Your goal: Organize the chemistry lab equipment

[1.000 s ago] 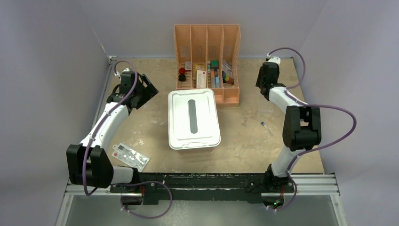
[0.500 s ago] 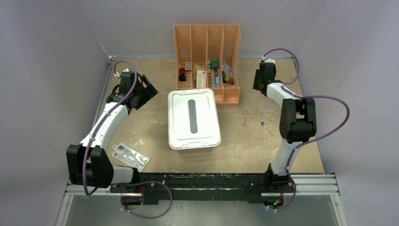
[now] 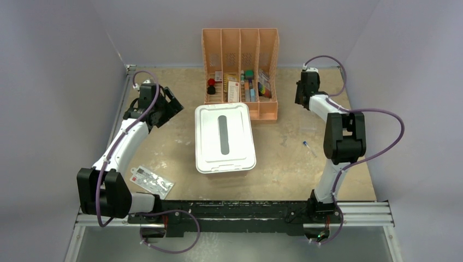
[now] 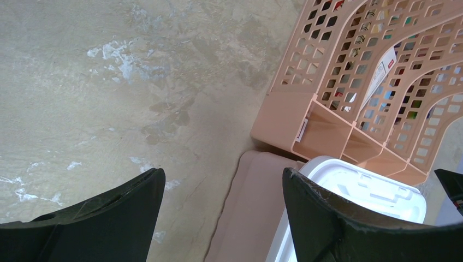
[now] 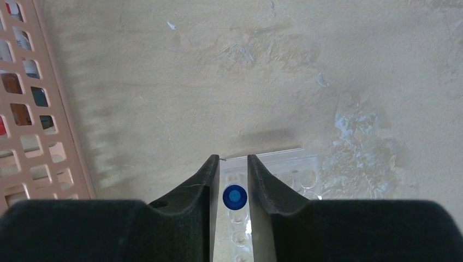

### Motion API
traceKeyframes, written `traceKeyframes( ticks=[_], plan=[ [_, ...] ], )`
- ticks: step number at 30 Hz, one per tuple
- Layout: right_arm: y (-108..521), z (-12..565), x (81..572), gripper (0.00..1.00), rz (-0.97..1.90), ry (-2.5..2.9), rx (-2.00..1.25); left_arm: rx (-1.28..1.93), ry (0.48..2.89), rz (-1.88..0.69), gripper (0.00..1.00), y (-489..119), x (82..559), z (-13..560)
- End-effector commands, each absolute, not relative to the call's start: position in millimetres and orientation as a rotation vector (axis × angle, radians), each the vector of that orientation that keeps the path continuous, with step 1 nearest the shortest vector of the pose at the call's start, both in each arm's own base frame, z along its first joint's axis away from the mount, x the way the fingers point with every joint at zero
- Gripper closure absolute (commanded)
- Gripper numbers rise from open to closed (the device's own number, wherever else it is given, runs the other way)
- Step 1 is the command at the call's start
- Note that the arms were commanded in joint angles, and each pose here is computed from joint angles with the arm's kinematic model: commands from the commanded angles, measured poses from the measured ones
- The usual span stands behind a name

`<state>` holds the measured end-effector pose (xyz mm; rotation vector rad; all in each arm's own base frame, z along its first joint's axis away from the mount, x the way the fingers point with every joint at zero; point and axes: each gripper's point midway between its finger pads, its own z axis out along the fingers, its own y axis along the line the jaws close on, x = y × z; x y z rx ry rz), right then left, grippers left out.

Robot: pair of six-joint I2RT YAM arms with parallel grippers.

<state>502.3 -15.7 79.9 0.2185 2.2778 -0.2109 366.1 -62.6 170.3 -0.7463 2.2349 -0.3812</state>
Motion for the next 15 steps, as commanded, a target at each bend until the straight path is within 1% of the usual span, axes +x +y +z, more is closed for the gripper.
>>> traceKeyframes(
  ticks=[1, 11, 15],
  plan=[
    [-23, 111, 506, 0.73, -0.236, 2.221, 0.215, -0.708, 2.16, -0.405, 0.22, -59, 373, 199],
    [-22, 122, 501, 0.74, -0.227, 2.192, 0.187, -0.71, 2.164, -0.412, 0.22, -59, 373, 197],
    [-20, 121, 507, 0.71, -0.215, 2.193, 0.17, -0.708, 2.165, -0.412, 0.22, -60, 373, 197]
  ],
)
